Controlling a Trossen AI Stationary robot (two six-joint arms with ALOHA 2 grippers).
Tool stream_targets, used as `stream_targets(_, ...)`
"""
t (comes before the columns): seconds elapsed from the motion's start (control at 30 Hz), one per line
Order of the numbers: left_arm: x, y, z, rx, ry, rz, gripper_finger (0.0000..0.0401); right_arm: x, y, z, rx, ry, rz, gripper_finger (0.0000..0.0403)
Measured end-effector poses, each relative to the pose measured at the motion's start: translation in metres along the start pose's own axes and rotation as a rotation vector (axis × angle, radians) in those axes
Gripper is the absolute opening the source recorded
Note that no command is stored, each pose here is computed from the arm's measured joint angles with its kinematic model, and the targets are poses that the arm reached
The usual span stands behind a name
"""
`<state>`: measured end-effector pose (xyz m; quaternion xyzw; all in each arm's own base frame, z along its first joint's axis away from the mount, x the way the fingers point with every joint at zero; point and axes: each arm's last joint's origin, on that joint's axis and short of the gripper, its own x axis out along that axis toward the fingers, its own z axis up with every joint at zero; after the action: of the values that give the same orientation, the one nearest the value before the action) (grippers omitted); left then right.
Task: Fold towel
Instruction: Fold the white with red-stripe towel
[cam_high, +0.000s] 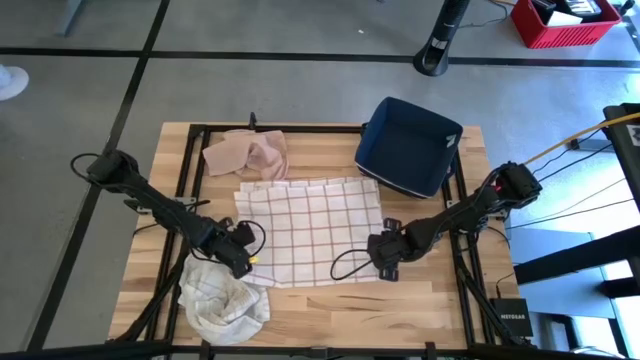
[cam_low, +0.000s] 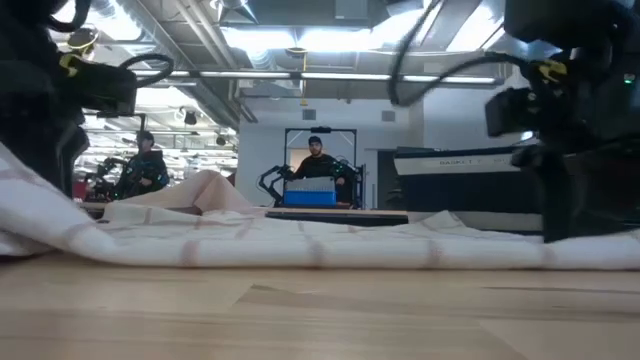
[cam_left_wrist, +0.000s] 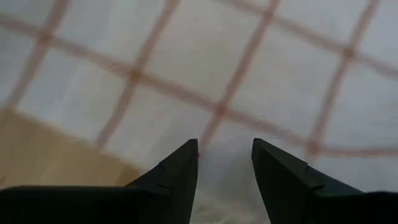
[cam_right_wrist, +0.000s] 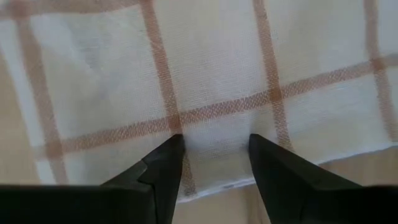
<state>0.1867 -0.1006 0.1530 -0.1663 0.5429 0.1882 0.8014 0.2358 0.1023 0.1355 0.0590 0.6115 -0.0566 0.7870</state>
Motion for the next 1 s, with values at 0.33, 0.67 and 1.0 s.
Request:
stream_targets(0.33,-0.012,-0.003,0.018,0.045,-0.043,-0.035,0.0143,-0.015,0.031,-0.008,0.043,0.183,0.233,0.0186)
stream_targets(0.67,-0.035,0.008,0.052,0.011,-0.342,0.077,0.0143,-0.052,0.041,0.024,-0.141,-0.033,0.029,0.0186)
stream_targets(1.0,0.031,-0.003,0.037,-0.001,-0.132,-0.001,0.0143,-0.011,0.019,0.01,-0.002,-0.244,-0.142,0.0186)
